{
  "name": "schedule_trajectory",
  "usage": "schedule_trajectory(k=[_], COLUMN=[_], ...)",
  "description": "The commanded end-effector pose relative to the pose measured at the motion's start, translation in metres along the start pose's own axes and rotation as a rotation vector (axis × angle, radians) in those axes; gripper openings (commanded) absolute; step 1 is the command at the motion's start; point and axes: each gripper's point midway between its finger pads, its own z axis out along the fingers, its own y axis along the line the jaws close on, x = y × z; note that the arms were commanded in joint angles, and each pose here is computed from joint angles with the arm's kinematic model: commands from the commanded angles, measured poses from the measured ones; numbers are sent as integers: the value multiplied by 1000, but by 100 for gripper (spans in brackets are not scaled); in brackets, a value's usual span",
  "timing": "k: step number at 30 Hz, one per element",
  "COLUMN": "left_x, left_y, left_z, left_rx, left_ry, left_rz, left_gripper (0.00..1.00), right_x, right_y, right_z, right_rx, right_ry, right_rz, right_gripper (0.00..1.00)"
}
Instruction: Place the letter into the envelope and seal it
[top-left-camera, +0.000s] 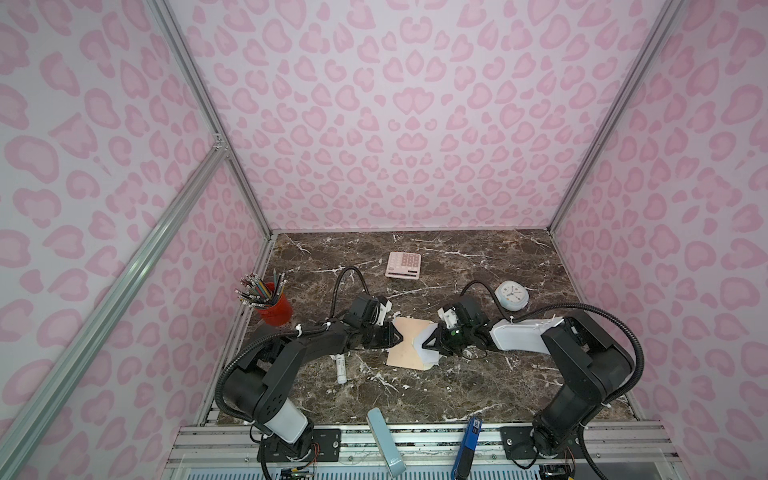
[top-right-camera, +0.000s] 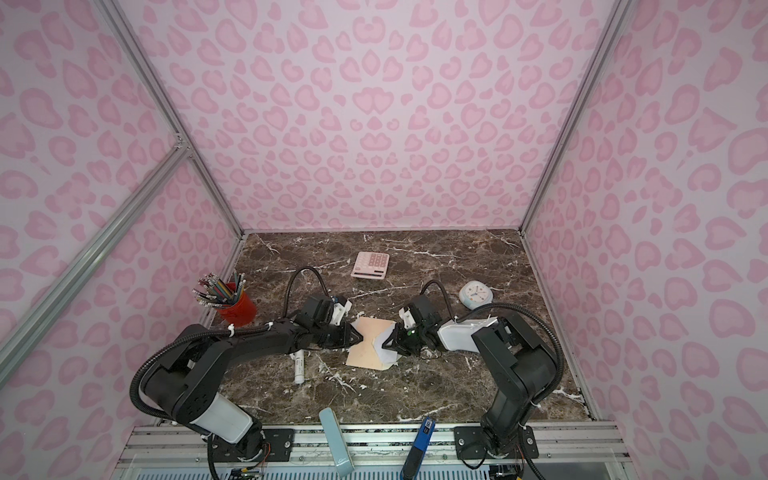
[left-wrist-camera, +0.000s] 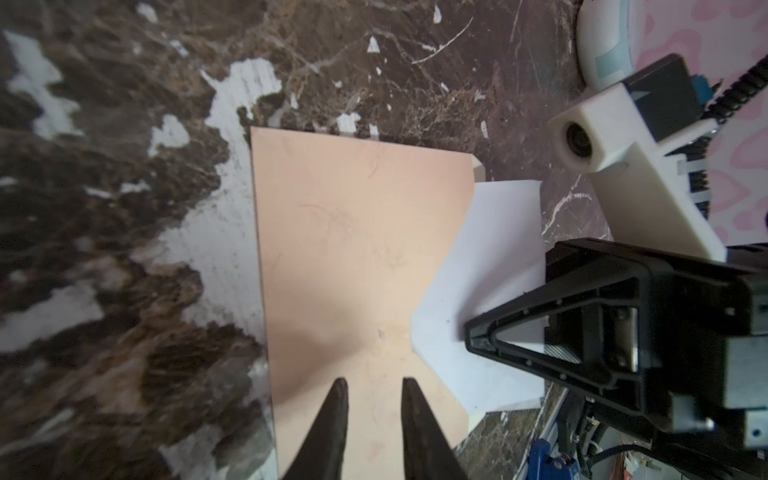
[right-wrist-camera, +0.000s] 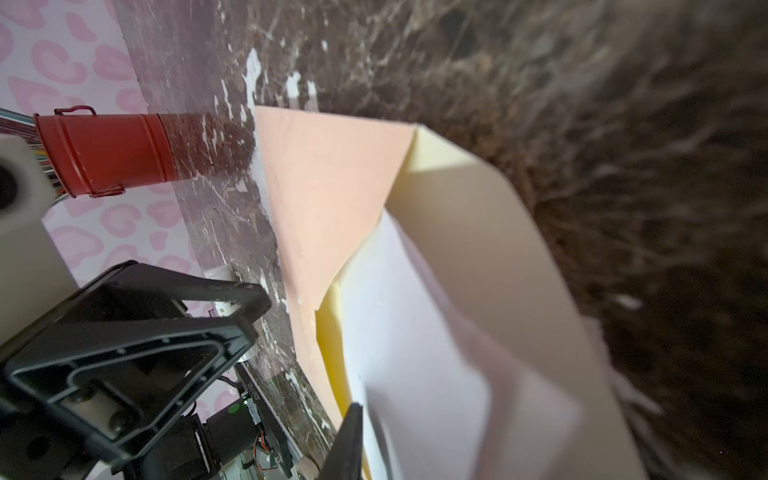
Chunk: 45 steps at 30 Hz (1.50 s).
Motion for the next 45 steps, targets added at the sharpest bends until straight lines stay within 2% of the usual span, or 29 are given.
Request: schedule_trajectory(k=[1, 6, 11, 20, 32, 34, 45], left_x=[-3, -6, -7, -3, -5, -5, -4], left_y=[-6, -10, -8, 3, 20, 22, 28], left_z=[-8, -17, -23, -16, -12, -10, -1], left_rx=[1, -11, -38, -66, -79, -78, -70], left_ry=[-11, -30, -40, -17, -12, -10, 5], left_rz=[7, 19, 25, 24, -4, -10, -31], left_gripper=[31, 32, 33, 34, 35, 40, 41], right_x=[3, 5, 8, 8, 5, 4, 1], right_y=[-9, -11, -15, -20, -19, -18, -14], right_z=[-4, -10, -18, -20, -15, -14, -11], right_rx=[55, 87, 133, 164, 159, 160, 158], right_ry=[-1, -3, -4, -3, 1, 2, 8], right_rz=[-13, -28, -42, -38, -34, -34, -40], right_gripper=[28, 40, 45, 40, 40, 40, 40])
